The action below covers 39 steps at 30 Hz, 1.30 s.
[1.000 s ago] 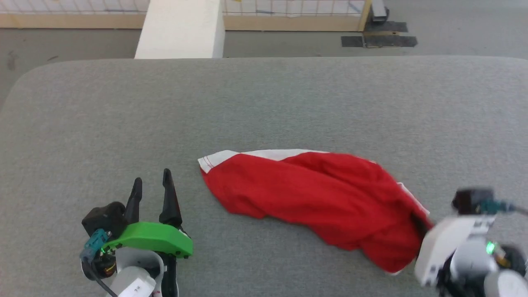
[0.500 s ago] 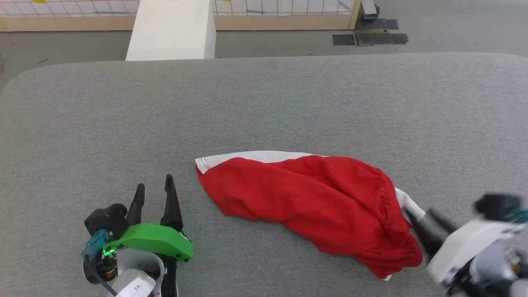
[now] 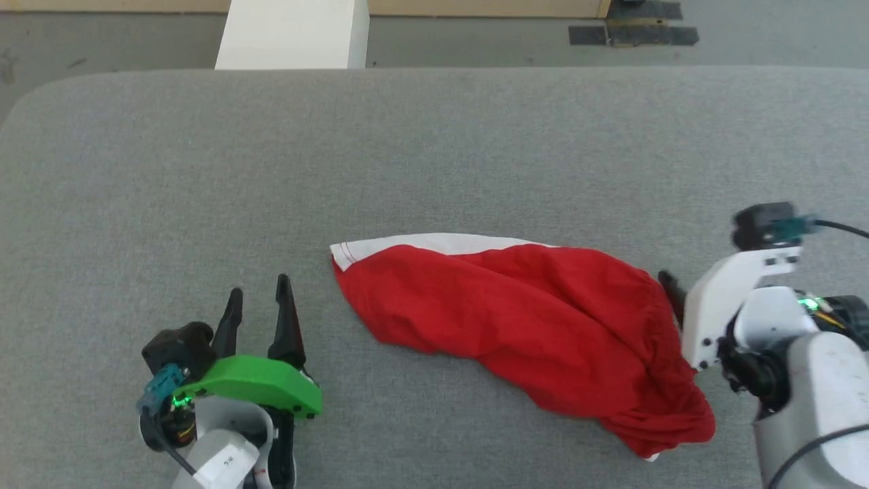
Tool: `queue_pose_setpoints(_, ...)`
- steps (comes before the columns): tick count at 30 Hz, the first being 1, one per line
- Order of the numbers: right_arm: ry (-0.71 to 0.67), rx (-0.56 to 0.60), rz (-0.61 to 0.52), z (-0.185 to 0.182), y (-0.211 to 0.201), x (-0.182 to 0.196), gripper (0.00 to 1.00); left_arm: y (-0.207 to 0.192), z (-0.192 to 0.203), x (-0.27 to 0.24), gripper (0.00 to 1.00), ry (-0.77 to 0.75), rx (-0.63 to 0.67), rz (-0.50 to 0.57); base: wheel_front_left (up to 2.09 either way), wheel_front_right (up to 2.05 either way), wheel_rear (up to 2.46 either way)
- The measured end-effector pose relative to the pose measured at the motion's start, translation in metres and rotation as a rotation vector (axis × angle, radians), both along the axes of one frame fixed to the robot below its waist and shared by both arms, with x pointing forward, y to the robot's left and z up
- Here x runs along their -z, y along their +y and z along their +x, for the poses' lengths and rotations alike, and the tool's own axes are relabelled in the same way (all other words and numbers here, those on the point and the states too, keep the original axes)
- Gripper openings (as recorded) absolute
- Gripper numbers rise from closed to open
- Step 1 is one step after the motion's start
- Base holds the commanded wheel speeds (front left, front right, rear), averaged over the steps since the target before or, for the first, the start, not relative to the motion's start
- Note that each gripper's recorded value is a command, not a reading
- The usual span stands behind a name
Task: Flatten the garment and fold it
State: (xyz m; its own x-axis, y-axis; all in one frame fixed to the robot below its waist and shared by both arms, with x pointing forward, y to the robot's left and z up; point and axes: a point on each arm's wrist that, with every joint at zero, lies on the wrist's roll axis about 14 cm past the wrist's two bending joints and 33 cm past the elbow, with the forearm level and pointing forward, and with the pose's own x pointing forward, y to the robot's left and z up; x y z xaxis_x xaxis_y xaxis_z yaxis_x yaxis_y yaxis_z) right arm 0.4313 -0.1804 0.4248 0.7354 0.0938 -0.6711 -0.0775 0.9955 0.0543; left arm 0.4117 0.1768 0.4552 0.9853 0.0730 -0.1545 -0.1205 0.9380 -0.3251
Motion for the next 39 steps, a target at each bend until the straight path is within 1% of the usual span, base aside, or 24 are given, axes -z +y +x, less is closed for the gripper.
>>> queue_pose_setpoints(7, 0.14, -0.136, -0.027, -0.007, 0.038, 0.042, 1.0, 0.003, 0.003, 0.009, 1.0, 0.025, -0.01, 0.004, 0.0, 0.0, 0.0)
queue_pose_setpoints(10, 0.137, -0.153, -0.024, -0.005, 0.043, 0.045, 1.0, 0.004, 0.002, 0.011, 1.0, 0.031, -0.008, 0.003, 0.0, 0.0, 0.0)
queue_pose_setpoints(11, 0.132, -0.152, -0.02, -0.003, 0.043, 0.045, 0.75, 0.004, 0.001, 0.011, 1.0, 0.031, -0.008, 0.003, 0.0, 0.0, 0.0)
queue_pose_setpoints(12, 0.115, -0.147, -0.011, -0.001, 0.042, 0.042, 0.22, 0.003, 0.001, 0.011, 1.0, 0.031, -0.006, 0.002, 0.0, 0.0, 0.0)
queue_pose_setpoints(13, 0.1, -0.139, -0.004, 0.001, 0.041, 0.04, 0.0, 0.003, 0.001, 0.011, 1.0, 0.031, -0.005, 0.001, 0.0, 0.0, 0.0)
queue_pose_setpoints(15, 0.083, -0.104, 0.015, 0.004, 0.033, 0.037, 0.0, 0.003, 0.0, 0.011, 1.0, 0.031, -0.004, 0.002, 0.0, 0.0, 0.0)
queue_pose_setpoints(16, 0.045, -0.036, 0.013, 0.011, 0.009, 0.029, 0.0, 0.002, 0.0, 0.009, 1.0, 0.027, -0.002, 0.002, 0.0, 0.0, 0.0)
queue_pose_setpoints(19, -0.031, 0.086, -0.033, 0.026, -0.042, 0.007, 0.0, 0.0, 0.0, 0.008, 1.0, 0.023, 0.002, 0.001, 0.0, 0.0, 0.0)
queue_pose_setpoints(21, -0.06, 0.136, -0.063, 0.03, -0.063, -0.003, 0.0, -0.001, -0.001, 0.007, 1.0, 0.021, 0.005, 0.001, 0.0, 0.0, 0.0)
queue_pose_setpoints(23, -0.053, 0.165, -0.075, 0.027, -0.073, -0.003, 0.0, -0.003, -0.001, 0.006, 1.0, 0.02, 0.011, 0.0, 0.0, 0.0, 0.0)
queue_pose_setpoints(24, -0.048, 0.169, -0.071, 0.026, -0.073, -0.002, 0.19, -0.004, -0.001, 0.006, 1.0, 0.02, 0.014, -0.001, 0.0, 0.0, 0.0)
queue_pose_setpoints(25, -0.045, 0.175, -0.061, 0.024, -0.072, -0.001, 1.0, -0.005, -0.001, 0.006, 1.0, 0.023, 0.018, -0.004, 0.0, 0.0, 0.0)
queue_pose_setpoints(28, -0.082, 0.208, -0.01, 0.024, -0.069, -0.007, 1.0, -0.008, -0.002, 0.005, 1.0, 0.022, 0.028, -0.015, 0.0, 0.0, 0.0)
queue_pose_setpoints(30, -0.176, 0.267, 0.053, 0.027, -0.074, -0.023, 1.0, -0.013, -0.001, 0.0, 1.0, 0.014, 0.043, -0.035, 0.0, 0.0, 0.0)
queue_pose_setpoints(33, -0.297, 0.352, 0.102, 0.019, -0.091, -0.044, 1.0, -0.026, 0.004, -0.012, 1.0, -0.014, 0.08, -0.069, 0.0, 0.0, 0.0)
queue_pose_setpoints(37, -0.343, 0.418, 0.105, -0.005, -0.11, -0.047, 1.0, -0.065, 0.026, -0.039, 1.0, -0.052, 0.216, -0.09, 0.0, 0.0, 0.0)
queue_pose_setpoints(39, -0.345, 0.441, 0.124, -0.017, -0.116, -0.045, 1.0, -0.094, 0.036, -0.045, 1.0, -0.018, 0.314, -0.115, 0.0, 0.0, 0.0)
